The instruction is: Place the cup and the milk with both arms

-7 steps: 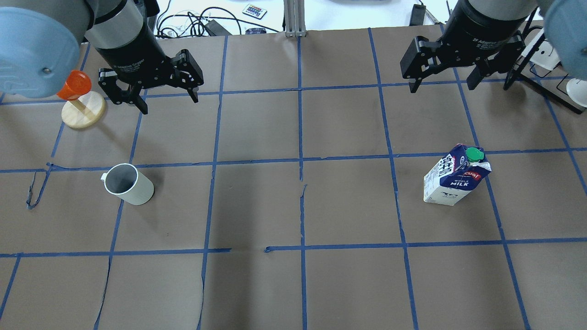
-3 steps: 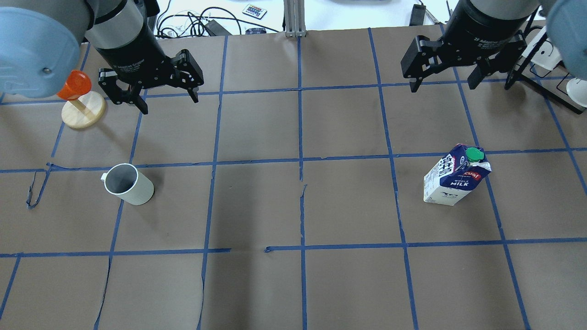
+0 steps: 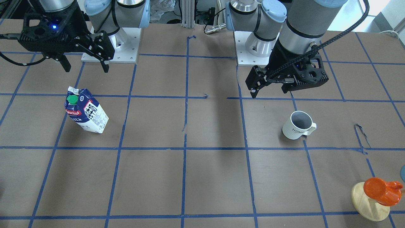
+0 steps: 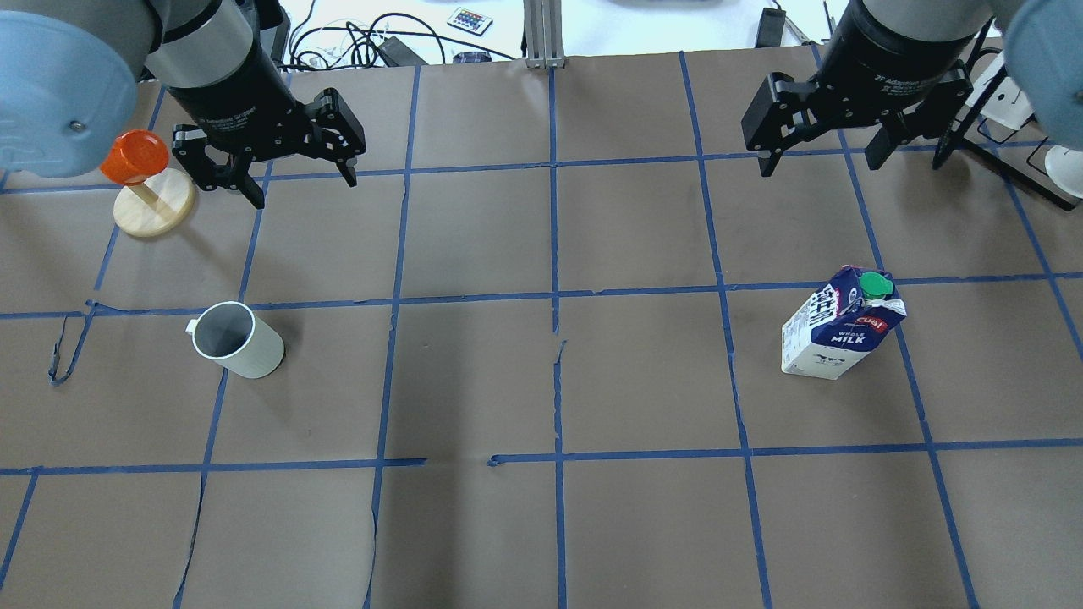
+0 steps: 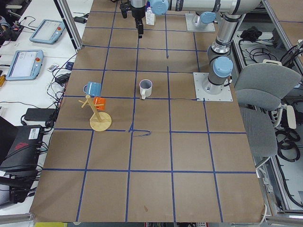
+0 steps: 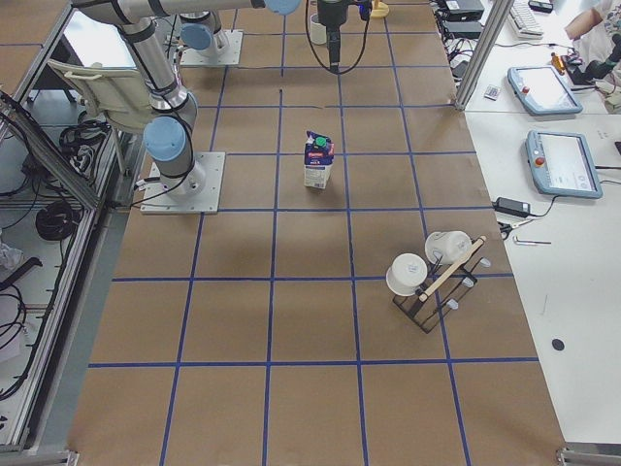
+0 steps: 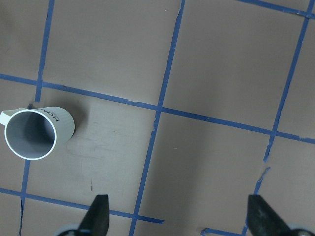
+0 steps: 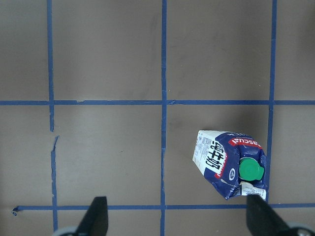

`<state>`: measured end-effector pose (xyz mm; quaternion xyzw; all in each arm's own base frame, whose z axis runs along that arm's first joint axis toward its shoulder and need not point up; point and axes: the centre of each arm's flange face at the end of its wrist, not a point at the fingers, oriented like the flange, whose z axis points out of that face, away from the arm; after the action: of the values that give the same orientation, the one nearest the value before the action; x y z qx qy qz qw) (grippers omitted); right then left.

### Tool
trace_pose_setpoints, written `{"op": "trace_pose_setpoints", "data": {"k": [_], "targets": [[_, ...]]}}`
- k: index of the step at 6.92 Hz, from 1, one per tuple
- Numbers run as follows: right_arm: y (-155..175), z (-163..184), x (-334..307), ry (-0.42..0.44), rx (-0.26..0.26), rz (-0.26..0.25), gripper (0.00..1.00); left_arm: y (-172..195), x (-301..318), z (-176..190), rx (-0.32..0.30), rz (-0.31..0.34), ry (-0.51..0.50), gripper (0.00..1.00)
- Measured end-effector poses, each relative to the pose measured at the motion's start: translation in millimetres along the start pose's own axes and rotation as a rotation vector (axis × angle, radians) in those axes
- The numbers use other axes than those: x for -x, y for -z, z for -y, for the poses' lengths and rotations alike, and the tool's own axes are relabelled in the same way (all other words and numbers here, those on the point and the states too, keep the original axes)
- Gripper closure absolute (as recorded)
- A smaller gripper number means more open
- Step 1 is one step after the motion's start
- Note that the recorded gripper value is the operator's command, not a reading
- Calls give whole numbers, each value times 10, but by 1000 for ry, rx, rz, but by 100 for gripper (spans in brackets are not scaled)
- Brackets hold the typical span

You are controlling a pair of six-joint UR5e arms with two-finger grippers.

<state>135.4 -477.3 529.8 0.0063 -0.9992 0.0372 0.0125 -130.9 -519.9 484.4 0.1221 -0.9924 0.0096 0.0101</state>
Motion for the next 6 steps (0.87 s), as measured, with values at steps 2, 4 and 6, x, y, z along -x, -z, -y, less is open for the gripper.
{"op": "trace_pose_setpoints", "data": {"k": [2, 4, 6], "targets": [[-10, 1, -8, 1, 3, -8, 0, -57, 324, 141, 20, 3, -3, 0], [-25, 7, -7, 2, 5, -8, 0, -648, 881, 274, 128, 6, -39, 0], [-35, 10, -5, 1, 4, -6, 0, -1380, 1372, 257, 200, 20, -89, 0]]}}
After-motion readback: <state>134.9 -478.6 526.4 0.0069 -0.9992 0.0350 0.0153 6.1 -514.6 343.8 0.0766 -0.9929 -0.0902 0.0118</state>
